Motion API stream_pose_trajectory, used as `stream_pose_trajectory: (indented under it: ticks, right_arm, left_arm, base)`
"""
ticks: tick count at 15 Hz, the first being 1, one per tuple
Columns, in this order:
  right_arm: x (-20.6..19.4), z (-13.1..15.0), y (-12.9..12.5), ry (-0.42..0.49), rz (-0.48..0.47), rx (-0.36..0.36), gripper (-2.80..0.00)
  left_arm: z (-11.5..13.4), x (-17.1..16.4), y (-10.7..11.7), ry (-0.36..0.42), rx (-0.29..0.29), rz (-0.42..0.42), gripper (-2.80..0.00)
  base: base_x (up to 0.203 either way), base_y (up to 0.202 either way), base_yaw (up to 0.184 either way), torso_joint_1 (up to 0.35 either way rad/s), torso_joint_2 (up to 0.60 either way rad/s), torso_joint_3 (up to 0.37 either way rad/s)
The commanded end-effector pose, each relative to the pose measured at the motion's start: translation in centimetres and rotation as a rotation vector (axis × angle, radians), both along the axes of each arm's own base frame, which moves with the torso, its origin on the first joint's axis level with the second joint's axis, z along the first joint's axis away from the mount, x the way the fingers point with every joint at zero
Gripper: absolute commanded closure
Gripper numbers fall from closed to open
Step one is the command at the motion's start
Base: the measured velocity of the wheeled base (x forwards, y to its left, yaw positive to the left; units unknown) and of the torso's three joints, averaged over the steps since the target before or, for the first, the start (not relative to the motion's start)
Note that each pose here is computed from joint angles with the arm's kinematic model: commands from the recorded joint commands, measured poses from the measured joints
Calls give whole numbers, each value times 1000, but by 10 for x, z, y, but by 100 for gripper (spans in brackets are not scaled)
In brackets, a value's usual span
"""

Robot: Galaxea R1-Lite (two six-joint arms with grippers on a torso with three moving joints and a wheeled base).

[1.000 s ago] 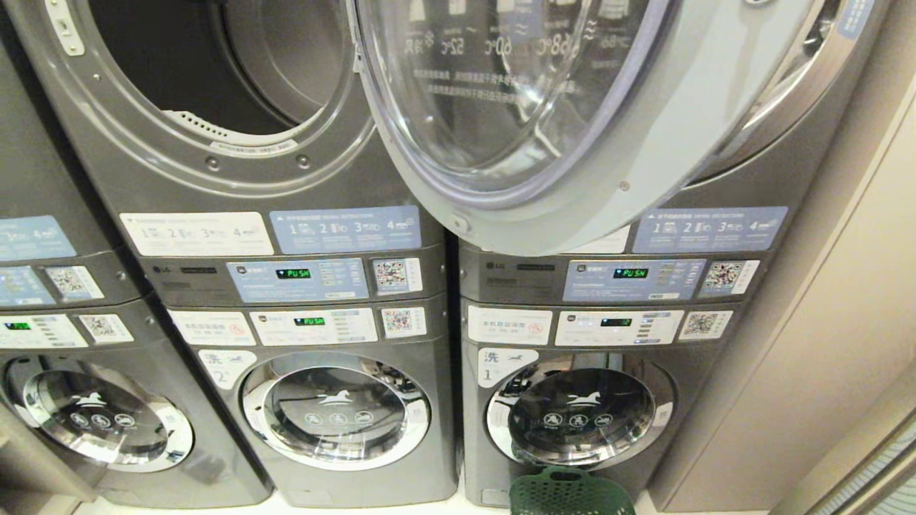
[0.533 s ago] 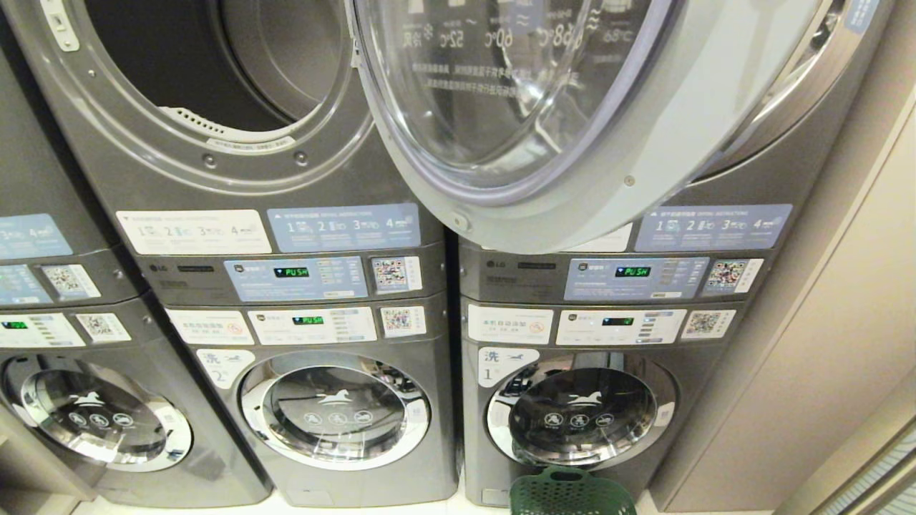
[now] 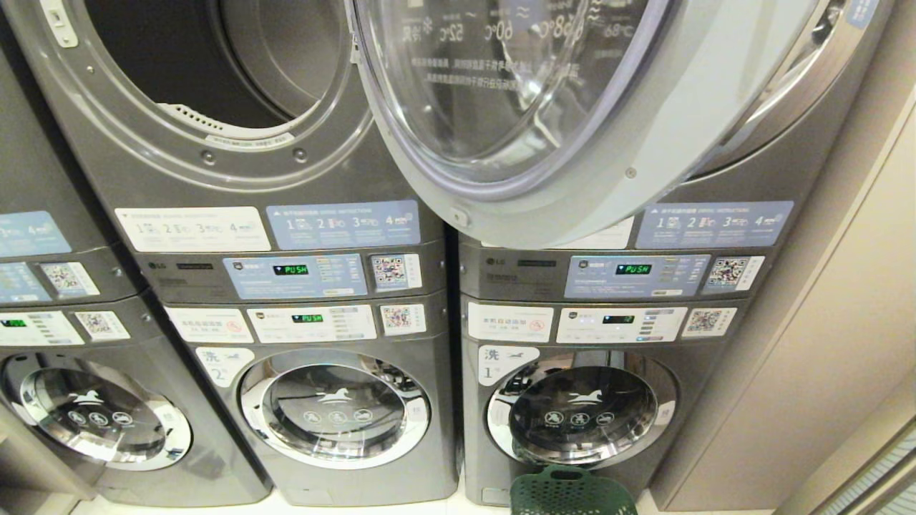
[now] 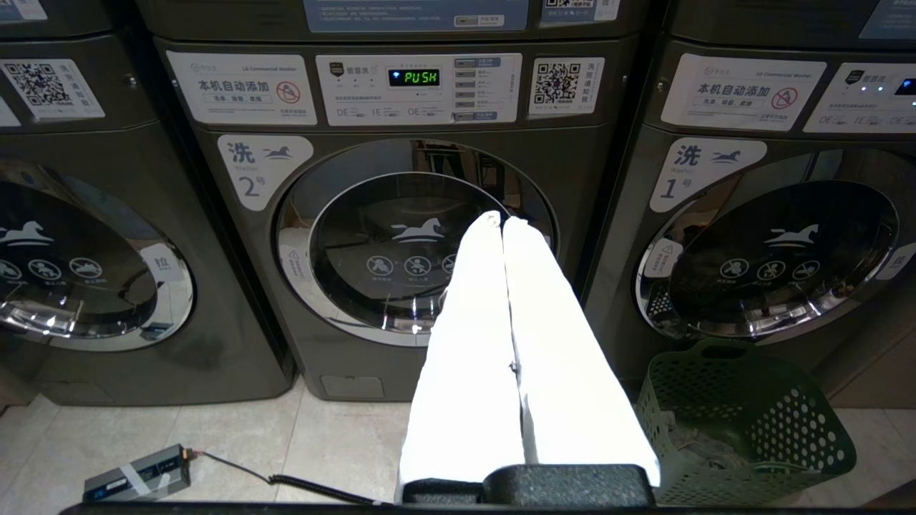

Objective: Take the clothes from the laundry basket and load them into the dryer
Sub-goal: Take the clothes out of the basket

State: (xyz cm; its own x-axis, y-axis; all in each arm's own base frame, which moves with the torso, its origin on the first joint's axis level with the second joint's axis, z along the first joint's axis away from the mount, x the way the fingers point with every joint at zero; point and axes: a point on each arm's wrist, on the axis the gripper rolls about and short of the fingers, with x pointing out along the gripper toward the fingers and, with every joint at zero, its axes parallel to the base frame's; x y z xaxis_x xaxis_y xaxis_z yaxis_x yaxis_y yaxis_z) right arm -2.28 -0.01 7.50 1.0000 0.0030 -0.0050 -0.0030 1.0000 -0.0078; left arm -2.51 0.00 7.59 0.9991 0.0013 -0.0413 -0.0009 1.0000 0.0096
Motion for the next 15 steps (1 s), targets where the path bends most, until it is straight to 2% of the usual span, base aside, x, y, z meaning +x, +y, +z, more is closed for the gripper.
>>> stream_pose_trajectory:
  ticks: [1,15]
  right_arm:
    - [0,0,0,0,2,0,0]
    - [0,0,0,0,2,-1,0]
  left_arm:
    - [0,0,0,0,1,0,0]
    - [0,0,0,0,1,0,0]
  base:
    - [0,0,0,-60,143,71]
    - [0,0,0,-57,121,64]
